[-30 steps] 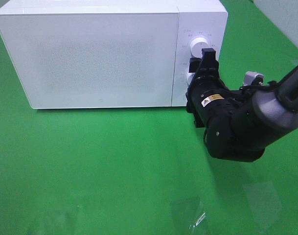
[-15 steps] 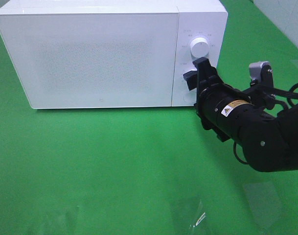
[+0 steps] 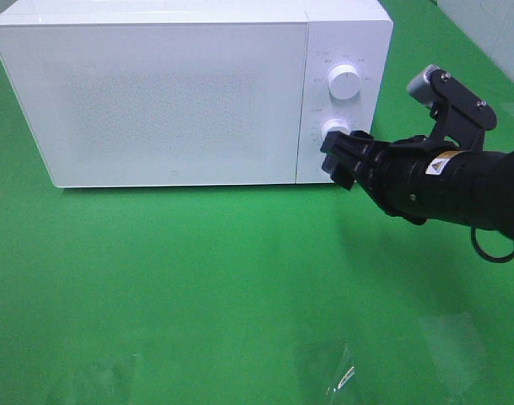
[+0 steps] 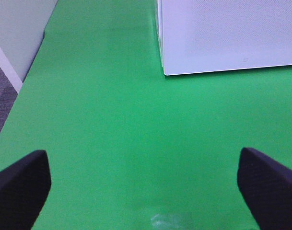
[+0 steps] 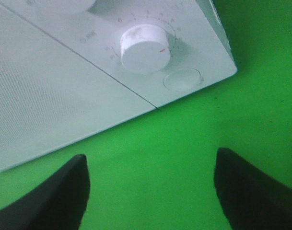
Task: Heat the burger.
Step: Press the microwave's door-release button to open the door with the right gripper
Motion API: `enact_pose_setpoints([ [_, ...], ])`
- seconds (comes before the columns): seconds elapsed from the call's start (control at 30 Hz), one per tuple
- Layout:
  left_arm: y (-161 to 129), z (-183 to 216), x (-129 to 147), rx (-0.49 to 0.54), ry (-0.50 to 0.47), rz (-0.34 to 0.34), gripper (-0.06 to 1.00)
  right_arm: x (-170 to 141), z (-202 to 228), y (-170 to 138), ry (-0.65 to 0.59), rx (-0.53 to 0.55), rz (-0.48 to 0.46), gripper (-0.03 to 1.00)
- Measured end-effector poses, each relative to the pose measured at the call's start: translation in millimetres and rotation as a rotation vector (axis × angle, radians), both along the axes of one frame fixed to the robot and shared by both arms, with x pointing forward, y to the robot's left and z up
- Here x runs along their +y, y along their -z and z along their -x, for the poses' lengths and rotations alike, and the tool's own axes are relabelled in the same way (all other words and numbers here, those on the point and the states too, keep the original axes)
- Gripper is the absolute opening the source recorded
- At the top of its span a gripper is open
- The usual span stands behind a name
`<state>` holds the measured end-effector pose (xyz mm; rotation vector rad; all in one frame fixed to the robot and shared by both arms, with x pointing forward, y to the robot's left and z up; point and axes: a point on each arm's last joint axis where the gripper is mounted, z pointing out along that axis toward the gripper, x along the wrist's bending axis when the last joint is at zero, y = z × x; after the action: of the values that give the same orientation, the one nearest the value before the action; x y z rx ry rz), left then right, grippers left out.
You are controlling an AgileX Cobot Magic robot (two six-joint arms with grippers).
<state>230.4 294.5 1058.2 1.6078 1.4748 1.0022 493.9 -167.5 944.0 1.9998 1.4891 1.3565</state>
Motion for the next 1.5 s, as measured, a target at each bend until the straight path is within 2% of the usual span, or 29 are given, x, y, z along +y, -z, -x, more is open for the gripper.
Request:
enact_pose_setpoints([
  [0.07, 0, 0, 0, 0.000, 0.000, 0.000, 0.98, -11, 7, -3, -0.119, 0.070, 0.159, 0.69],
  [0.17, 0, 0, 0, 0.000, 0.000, 0.000, 0.98, -13, 9, -3, -0.154, 0.093, 0.195, 0.69],
  [0.2, 0, 0, 0, 0.000, 0.000, 0.000, 0.98, -17, 15, -3, -0.222, 0.140, 0.258, 0.69],
  [0.23, 0, 0, 0, 0.000, 0.000, 0.000, 0.98, -17, 15, -3, -0.222, 0.140, 0.258, 0.69],
  [0.3, 0, 0, 0, 0.000, 0.000, 0.000, 0.98, -20, 28, -5, -0.365, 0.213, 0.372, 0.69],
  [0.33, 0, 0, 0, 0.000, 0.000, 0.000, 0.98, -20, 28, -5, -0.365, 0.213, 0.372, 0.69],
  [0.37, 0, 0, 0, 0.000, 0.000, 0.000, 0.98, -21, 33, -10, -0.432, 0.259, 0.422, 0.69],
  [0.43, 0, 0, 0, 0.000, 0.000, 0.000, 0.98, -22, 36, -12, -0.463, 0.285, 0.449, 0.69],
  [0.47, 0, 0, 0, 0.000, 0.000, 0.000, 0.98, -24, 39, -21, -0.521, 0.326, 0.511, 0.69],
  [0.5, 0, 0, 0, 0.000, 0.000, 0.000, 0.98, -24, 39, -21, -0.521, 0.326, 0.511, 0.69],
  [0.53, 0, 0, 0, 0.000, 0.000, 0.000, 0.98, -26, 42, -32, -0.556, 0.348, 0.562, 0.69],
  [0.63, 0, 0, 0, 0.000, 0.000, 0.000, 0.98, -27, 43, -38, -0.565, 0.350, 0.579, 0.69],
  [0.67, 0, 0, 0, 0.000, 0.000, 0.000, 0.98, -31, 47, -51, -0.581, 0.352, 0.620, 0.69],
  [0.97, 0, 0, 0, 0.000, 0.000, 0.000, 0.98, -50, 83, -94, -0.569, 0.287, 0.629, 0.69],
  [1.03, 0, 0, 0, 0.000, 0.000, 0.000, 0.98, -54, 92, -105, -0.560, 0.251, 0.623, 0.70],
  [1.1, 0, 0, 0, 0.000, 0.000, 0.000, 0.98, -63, 111, -118, -0.541, 0.169, 0.610, 0.73],
  [1.13, 0, 0, 0, 0.000, 0.000, 0.000, 0.98, -63, 111, -118, -0.541, 0.169, 0.610, 0.73],
  [1.17, 0, 0, 0, 0.000, 0.000, 0.000, 0.98, -70, 124, -123, -0.528, 0.118, 0.601, 0.76],
  [1.3, 0, 0, 0, 0.000, 0.000, 0.000, 0.98, -82, 150, -129, -0.497, 0.035, 0.579, 0.78],
  [1.5, 0, 0, 0, 0.000, 0.000, 0.000, 0.98, -97, 174, -131, -0.436, 0.003, 0.547, 0.78],
])
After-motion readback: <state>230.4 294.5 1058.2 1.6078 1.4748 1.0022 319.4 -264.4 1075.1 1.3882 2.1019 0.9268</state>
